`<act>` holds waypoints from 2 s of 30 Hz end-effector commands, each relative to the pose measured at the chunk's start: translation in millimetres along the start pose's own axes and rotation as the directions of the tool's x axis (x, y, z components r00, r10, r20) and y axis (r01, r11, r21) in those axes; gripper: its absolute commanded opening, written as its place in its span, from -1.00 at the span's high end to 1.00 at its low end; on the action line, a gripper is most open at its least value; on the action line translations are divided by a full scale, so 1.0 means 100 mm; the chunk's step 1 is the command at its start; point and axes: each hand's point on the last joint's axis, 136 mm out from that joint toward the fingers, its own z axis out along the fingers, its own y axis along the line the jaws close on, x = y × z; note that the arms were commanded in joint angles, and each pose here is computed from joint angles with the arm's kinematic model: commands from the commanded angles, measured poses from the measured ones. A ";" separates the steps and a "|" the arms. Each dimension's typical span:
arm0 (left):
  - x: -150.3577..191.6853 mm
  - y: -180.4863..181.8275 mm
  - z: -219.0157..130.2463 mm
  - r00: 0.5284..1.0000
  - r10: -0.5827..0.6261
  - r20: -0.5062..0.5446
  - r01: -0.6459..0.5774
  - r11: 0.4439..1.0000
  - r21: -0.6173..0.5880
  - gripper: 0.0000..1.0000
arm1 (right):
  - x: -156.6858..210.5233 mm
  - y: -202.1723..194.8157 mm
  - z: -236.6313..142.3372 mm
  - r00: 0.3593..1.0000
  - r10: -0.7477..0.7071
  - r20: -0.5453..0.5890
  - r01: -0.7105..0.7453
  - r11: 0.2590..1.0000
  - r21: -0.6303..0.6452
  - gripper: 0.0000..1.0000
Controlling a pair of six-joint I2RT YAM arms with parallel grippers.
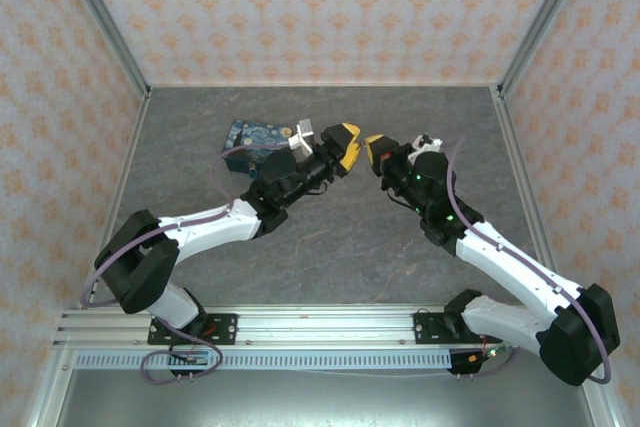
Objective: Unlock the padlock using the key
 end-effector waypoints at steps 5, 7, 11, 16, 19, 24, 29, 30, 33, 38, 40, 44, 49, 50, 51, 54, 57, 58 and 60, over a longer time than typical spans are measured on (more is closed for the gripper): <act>0.04 -0.15 0.01 1.000 -0.006 -0.012 0.006 0.999 0.035 -0.17 | -0.01 -0.10 -0.03 1.000 -0.020 0.012 0.020 0.999 0.038 1.00; 0.04 -0.14 0.01 1.000 -0.006 -0.012 0.007 1.000 0.030 -0.10 | -0.01 -0.11 -0.03 1.000 -0.020 0.011 0.020 0.999 0.039 1.00; 0.04 -0.12 0.02 1.000 -0.006 -0.015 0.006 1.000 0.019 0.06 | -0.01 -0.11 -0.03 1.000 -0.020 0.008 0.020 0.999 0.041 1.00; 0.04 -0.11 0.02 1.000 0.000 -0.014 0.001 1.000 0.011 0.26 | -0.01 -0.12 -0.03 1.000 -0.021 0.008 0.020 0.999 0.044 1.00; 0.03 -0.08 0.02 1.000 0.002 -0.011 -0.002 1.000 -0.001 0.39 | 0.00 -0.11 -0.04 1.000 -0.021 0.006 0.020 0.999 0.042 1.00; 0.03 -0.06 0.02 1.000 0.013 -0.009 -0.013 1.000 -0.017 0.67 | 0.00 -0.12 -0.04 1.000 -0.020 0.006 0.020 0.999 0.043 1.00; 0.02 -0.01 0.00 0.999 0.047 -0.006 -0.047 0.998 -0.052 1.00 | 0.00 -0.15 -0.08 0.999 -0.039 0.004 0.039 0.998 0.045 0.99; 0.02 -0.01 -0.01 0.998 0.062 -0.009 -0.063 0.996 -0.058 1.00 | 0.00 -0.18 -0.10 0.999 -0.053 0.003 0.052 0.997 0.050 0.93; 0.00 0.00 -0.06 0.991 0.128 -0.022 -0.130 0.987 -0.091 1.00 | -0.02 -0.21 -0.18 0.991 -0.132 0.000 0.131 0.990 0.052 0.62; -0.05 -0.02 -0.23 0.944 0.309 -0.116 -0.326 0.931 -0.168 1.00 | -0.11 -0.28 -0.39 0.930 -0.364 -0.041 0.366 0.929 0.055 0.09; -0.03 -0.02 -0.34 0.892 0.403 -0.203 -0.442 0.873 -0.208 1.00 | -0.14 -0.30 -0.47 0.887 -0.455 -0.081 0.459 0.888 0.037 -0.01; 0.05 -0.04 -0.58 0.749 0.537 -0.388 -0.646 0.723 -0.245 1.00 | 0.02 -0.21 -0.59 0.768 -0.609 -0.197 0.600 0.792 -0.111 -0.10; 0.14 -0.19 -0.85 0.547 0.632 -0.548 -0.814 0.555 -0.173 1.00 | 0.54 0.01 -0.72 0.586 -0.723 -0.366 0.599 0.690 -0.405 -0.17; 0.15 -0.22 -0.88 0.522 0.639 -0.564 -0.828 0.540 -0.154 1.00 | 0.60 0.05 -0.74 0.566 -0.731 -0.381 0.583 0.682 -0.442 -0.18; 0.17 -0.27 -0.90 0.494 0.651 -0.576 -0.842 0.524 -0.130 1.00 | 0.64 0.09 -0.74 0.552 -0.737 -0.389 0.568 0.675 -0.472 -0.17; 0.23 -0.36 -0.95 0.435 0.669 -0.603 -0.865 0.496 -0.074 1.00 | 0.71 0.24 -0.75 0.537 -0.754 -0.378 0.539 0.651 -0.535 -0.18; 0.29 -0.42 -0.96 0.406 0.671 -0.620 -0.868 0.496 -0.032 1.00 | 0.84 0.36 -0.76 0.510 -0.781 -0.360 0.520 0.613 -0.595 -0.17; 0.30 -0.44 -0.95 0.404 0.672 -0.621 -0.865 0.502 -0.020 1.00 | 0.90 0.38 -0.75 0.496 -0.789 -0.363 0.510 0.603 -0.614 -0.16; 0.33 -0.46 -0.94 0.398 0.673 -0.623 -0.861 0.509 -0.001 1.00 | 0.99 0.41 -0.73 0.473 -0.799 -0.372 0.497 0.590 -0.636 -0.12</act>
